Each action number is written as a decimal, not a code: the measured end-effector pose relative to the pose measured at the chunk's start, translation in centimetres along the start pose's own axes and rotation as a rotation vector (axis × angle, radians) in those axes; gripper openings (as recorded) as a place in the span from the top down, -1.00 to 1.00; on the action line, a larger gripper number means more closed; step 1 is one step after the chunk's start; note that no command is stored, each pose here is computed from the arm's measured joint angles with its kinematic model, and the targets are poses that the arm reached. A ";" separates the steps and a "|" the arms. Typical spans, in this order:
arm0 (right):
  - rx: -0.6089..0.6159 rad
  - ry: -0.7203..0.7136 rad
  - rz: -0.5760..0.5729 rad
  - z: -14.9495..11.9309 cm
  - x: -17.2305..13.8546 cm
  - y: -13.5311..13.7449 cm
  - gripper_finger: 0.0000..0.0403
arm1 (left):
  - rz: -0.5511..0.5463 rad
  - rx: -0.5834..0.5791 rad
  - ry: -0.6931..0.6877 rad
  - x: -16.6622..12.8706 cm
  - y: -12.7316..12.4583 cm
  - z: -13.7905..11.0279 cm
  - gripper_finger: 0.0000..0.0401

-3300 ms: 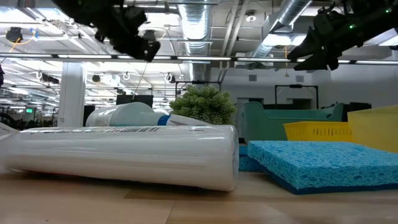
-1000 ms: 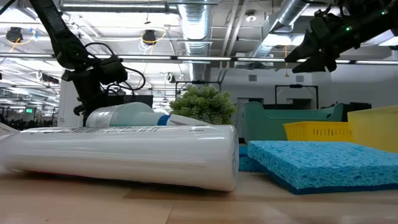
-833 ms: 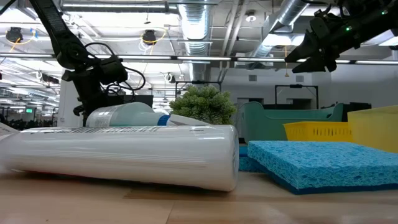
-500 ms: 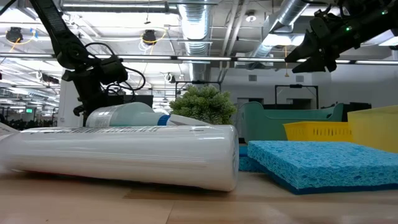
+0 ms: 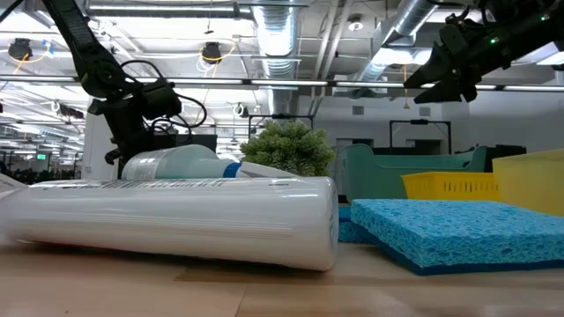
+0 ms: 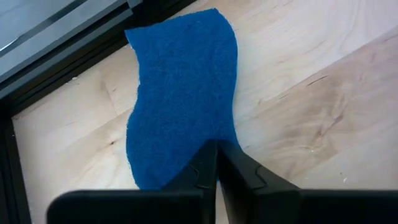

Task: Pick & Place Kitchen Items
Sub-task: Put the blue sponge into the top yellow bin

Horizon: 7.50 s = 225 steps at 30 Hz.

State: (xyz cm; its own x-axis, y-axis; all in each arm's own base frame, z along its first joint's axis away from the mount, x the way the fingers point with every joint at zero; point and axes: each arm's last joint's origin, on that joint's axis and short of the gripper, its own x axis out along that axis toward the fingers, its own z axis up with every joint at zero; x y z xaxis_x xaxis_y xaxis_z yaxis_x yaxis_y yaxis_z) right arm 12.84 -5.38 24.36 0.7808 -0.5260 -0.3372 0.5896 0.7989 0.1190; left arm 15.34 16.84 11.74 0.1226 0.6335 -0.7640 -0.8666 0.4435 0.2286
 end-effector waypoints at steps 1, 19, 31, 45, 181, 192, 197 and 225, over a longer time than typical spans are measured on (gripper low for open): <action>0.000 0.000 0.000 0.0 0.0 0.0 -0.62 | 0.000 0.000 0.000 0.0 0.0 0.0 0.98; 0.002 0.000 0.000 0.0 0.0 0.0 -0.62 | -0.011 -0.070 -0.066 -3.9 1.4 0.5 0.93; 0.010 0.000 0.001 0.0 0.0 0.0 -0.62 | -0.105 0.160 -0.173 -3.7 0.2 -1.8 0.51; 0.008 0.000 0.003 0.0 0.0 0.0 -0.62 | -0.096 0.284 -0.139 -3.3 -0.9 -2.4 0.28; -0.029 0.020 0.021 -0.2 0.0 0.1 -0.62 | -0.038 0.130 -0.248 -9.8 -1.0 0.8 0.99; -0.072 0.000 0.057 0.0 0.0 0.2 -0.62 | -0.128 0.304 -0.404 -11.8 -3.3 1.0 0.99; -0.087 -0.015 0.104 0.2 -0.1 0.7 -0.62 | -0.187 0.365 -0.533 -13.1 -4.6 1.4 0.99; -0.407 -0.217 0.451 0.6 -1.9 5.8 -0.62 | -0.471 0.704 -0.776 -20.0 -14.1 2.4 0.99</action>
State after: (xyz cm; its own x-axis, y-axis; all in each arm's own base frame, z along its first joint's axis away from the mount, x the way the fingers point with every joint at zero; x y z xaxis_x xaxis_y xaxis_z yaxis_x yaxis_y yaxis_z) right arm 14.90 0.07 26.28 0.9828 -0.1253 -0.1354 0.1010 0.9797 -0.1733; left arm 26.23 -0.57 25.26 0.8395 0.4227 -0.3413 -0.2233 0.8412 0.4925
